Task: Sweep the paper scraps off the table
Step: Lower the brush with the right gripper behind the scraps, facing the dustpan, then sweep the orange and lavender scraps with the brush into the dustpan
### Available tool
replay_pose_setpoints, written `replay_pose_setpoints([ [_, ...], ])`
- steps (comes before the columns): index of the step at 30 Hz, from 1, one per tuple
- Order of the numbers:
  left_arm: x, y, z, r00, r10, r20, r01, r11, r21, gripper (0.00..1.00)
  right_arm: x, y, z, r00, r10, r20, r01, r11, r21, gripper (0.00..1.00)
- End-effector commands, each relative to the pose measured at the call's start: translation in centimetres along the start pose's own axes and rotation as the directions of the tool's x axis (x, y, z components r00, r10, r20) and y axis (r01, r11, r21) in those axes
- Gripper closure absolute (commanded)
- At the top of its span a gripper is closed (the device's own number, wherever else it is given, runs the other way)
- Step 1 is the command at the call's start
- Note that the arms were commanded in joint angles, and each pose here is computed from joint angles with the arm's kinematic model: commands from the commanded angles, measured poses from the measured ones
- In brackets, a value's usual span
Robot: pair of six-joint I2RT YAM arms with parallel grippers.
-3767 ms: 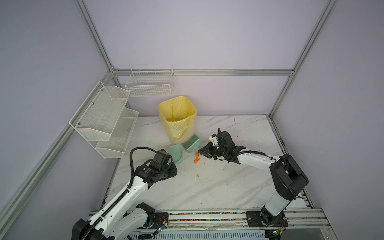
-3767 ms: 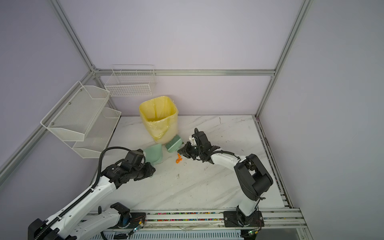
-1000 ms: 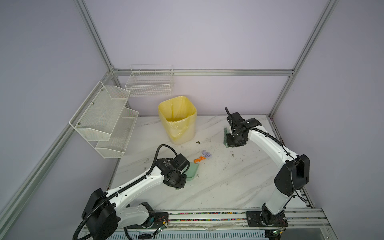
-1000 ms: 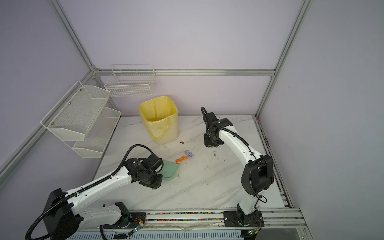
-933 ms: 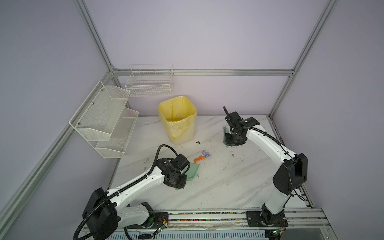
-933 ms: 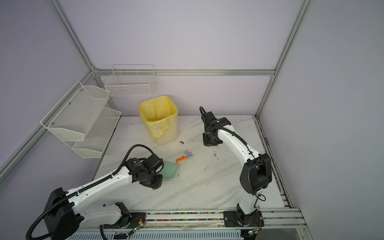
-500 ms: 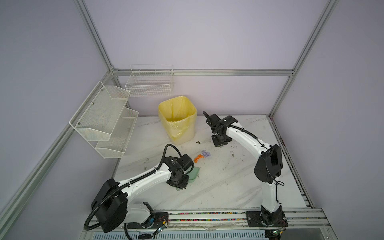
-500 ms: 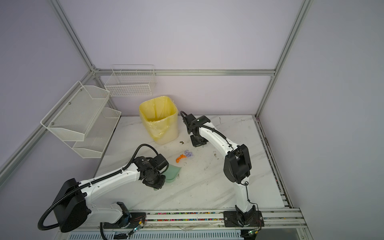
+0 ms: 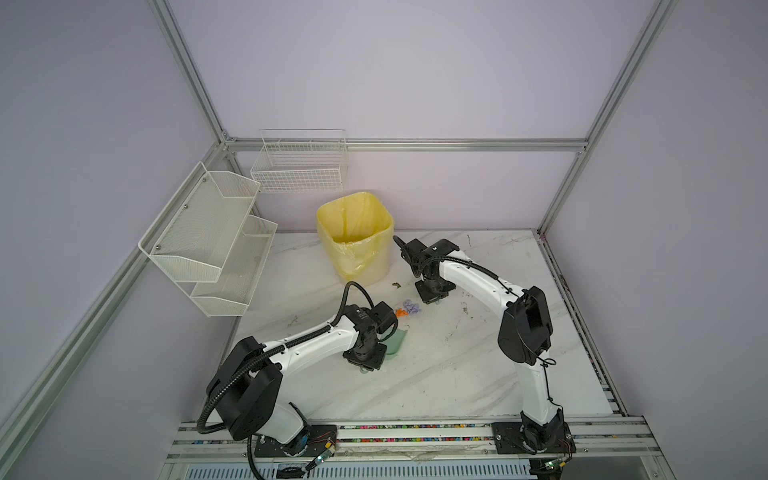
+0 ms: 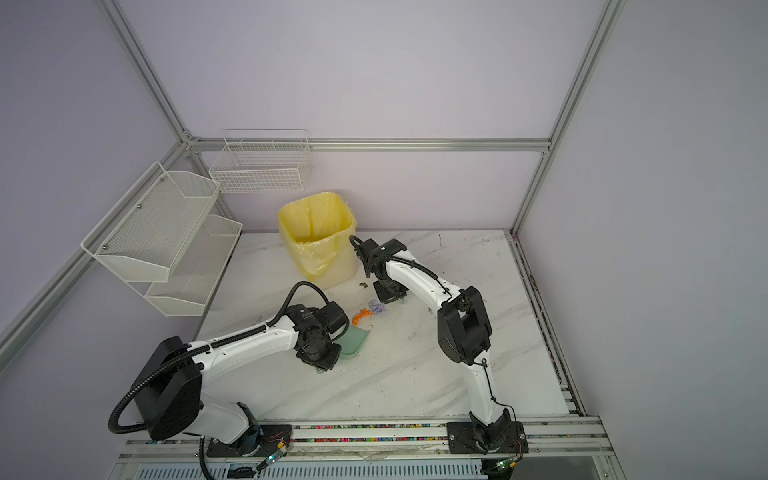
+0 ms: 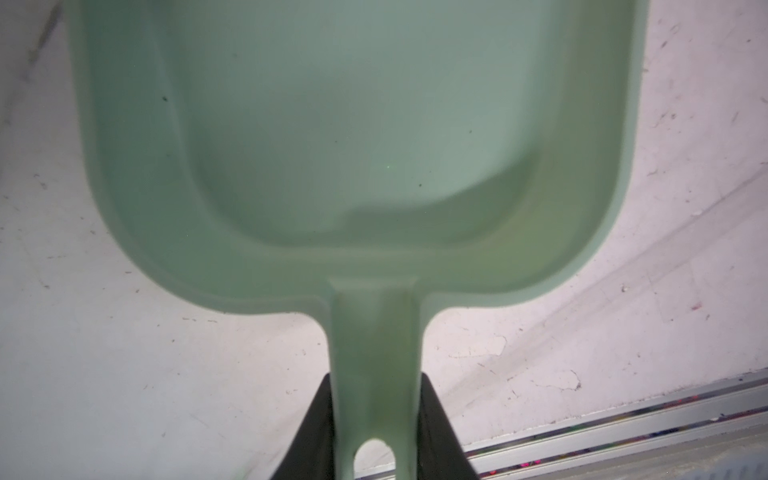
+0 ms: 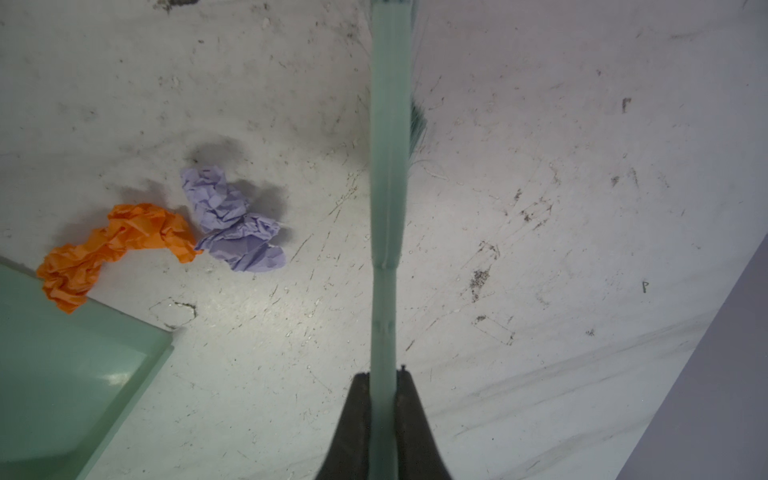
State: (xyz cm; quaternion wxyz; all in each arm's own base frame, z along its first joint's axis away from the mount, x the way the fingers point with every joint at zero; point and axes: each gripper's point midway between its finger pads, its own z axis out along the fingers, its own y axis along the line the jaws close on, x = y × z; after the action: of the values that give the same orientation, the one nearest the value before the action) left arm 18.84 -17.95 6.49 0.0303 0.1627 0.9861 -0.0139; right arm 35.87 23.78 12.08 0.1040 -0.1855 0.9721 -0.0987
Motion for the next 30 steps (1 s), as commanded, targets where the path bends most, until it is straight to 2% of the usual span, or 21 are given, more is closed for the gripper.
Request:
replay_pose_setpoints([
  [1,-2.8,-1.6,-2.0,0.995,0.027,0.094,-0.031,0.998,0.047,0.87,0.9,1.1,-0.7,0.999,-0.048,-0.010,0.047,0.997,-0.058,1.00],
  [11,-3.5,-1.6,-1.3,0.996,0.022,0.085,-0.026,0.999,0.043,0.87,0.3,3.5,-0.9,0.996,-0.087,0.024,0.090,0.979,-0.184,1.00],
  [17,-3.6,-1.4,-1.0,0.996,0.013,0.086,-0.017,0.999,0.049,0.87,0.7,5.3,-1.4,0.992,-0.116,0.049,0.125,0.949,-0.289,1.00],
  [20,-3.7,-1.4,-0.7,0.996,0.009,0.088,-0.016,0.997,0.071,0.87,1.8,7.2,-1.7,0.982,-0.176,0.061,0.186,0.897,-0.400,1.00],
  [25,-3.8,-0.9,-0.1,0.996,-0.022,0.084,0.013,0.994,0.107,0.87,3.7,8.1,-2.0,0.980,-0.190,0.058,0.195,0.861,-0.470,1.00],
  [28,-3.8,-0.7,0.2,0.997,-0.030,0.078,0.021,0.993,0.118,0.87,5.0,9.4,-3.3,0.978,-0.187,0.092,0.206,0.812,-0.546,1.00],
  [30,-3.8,-0.5,0.4,0.997,-0.030,0.071,0.021,0.993,0.119,0.87,6.1,10.3,-4.6,0.976,-0.181,0.118,0.215,0.763,-0.609,1.00],
])
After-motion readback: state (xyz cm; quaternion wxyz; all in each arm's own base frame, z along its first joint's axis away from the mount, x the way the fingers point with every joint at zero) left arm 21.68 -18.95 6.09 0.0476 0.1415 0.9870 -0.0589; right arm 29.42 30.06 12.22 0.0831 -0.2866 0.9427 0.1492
